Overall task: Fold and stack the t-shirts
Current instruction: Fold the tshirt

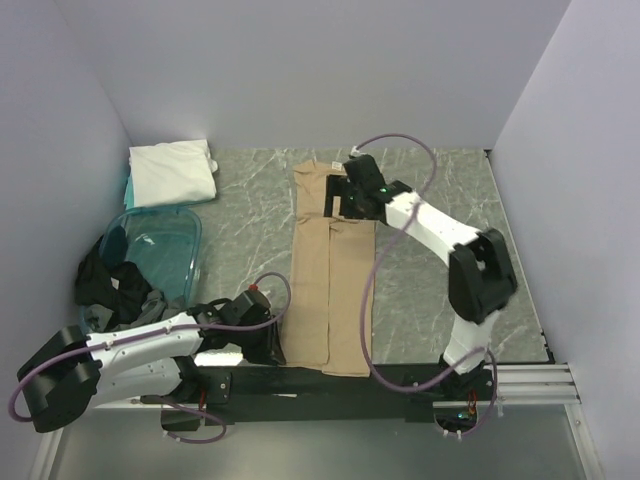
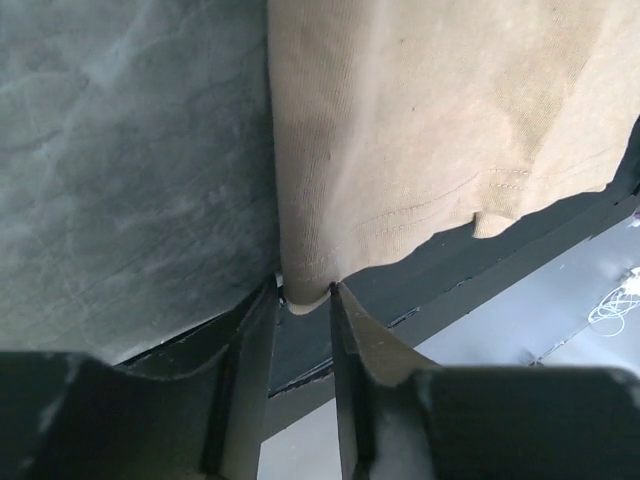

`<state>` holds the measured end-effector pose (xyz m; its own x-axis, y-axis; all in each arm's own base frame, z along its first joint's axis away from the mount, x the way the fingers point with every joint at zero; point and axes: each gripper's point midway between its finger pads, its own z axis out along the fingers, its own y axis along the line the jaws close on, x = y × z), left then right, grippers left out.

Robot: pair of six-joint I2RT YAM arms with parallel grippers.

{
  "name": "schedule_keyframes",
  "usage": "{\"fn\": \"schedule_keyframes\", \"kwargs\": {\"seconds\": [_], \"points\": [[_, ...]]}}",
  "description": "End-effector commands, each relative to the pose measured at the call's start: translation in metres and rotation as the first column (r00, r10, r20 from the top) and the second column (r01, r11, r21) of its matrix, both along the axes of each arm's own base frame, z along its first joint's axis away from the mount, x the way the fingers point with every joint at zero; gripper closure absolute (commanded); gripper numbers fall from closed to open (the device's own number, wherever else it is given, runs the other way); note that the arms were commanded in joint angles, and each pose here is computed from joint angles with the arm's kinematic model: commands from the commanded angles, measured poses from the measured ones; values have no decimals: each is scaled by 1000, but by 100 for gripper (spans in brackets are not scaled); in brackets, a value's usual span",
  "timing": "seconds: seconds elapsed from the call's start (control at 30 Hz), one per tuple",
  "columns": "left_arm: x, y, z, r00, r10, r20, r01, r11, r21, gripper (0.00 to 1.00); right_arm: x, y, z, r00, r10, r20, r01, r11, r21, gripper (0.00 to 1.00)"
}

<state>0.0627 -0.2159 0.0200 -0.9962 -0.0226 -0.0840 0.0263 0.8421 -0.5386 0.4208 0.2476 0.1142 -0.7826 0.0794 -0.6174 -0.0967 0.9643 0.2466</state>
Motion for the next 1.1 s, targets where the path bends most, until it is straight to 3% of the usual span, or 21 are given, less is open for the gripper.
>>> {"fn": "schedule_keyframes", "kwargs": {"seconds": [0.0,0.13,0.2,0.27,0.33,0.5,0.7,0.9,1.07], "points": [[-3,0,1,1000,14,-8,-14,1000,-9,68,-19,-7,42,995,-13,98,4,996,84,0],[0,-5,2,1000,21,-2,-21,999,-29,84,-62,-13,47,994,20,105,-35,989,142,1],[2,-9,3,1000,16,7,-16,999,-40,88,-95,-14,25,997,64,50,-70,991,112,2],[4,-13,6,1000,6,18,-5,999,-53,99,-121,-18,24,996,87,38,-90,991,102,2],[5,-17,9,1000,-2,31,4,998,-67,99,-170,-33,-7,992,119,-48,-117,992,42,4],[3,-21,19,998,-22,55,28,994,-107,99,-264,-42,-26,944,312,-108,-315,949,-13,5],[3,-22,24,998,-16,66,24,993,-113,99,-345,-42,-44,891,380,-249,-377,924,60,7],[5,-22,23,998,-1,64,8,993,-114,99,-387,-39,-65,822,447,-353,-473,881,11,11],[1,-23,22,998,-12,57,19,992,-125,99,-387,-41,-83,812,432,-392,-501,861,-90,19]]}}
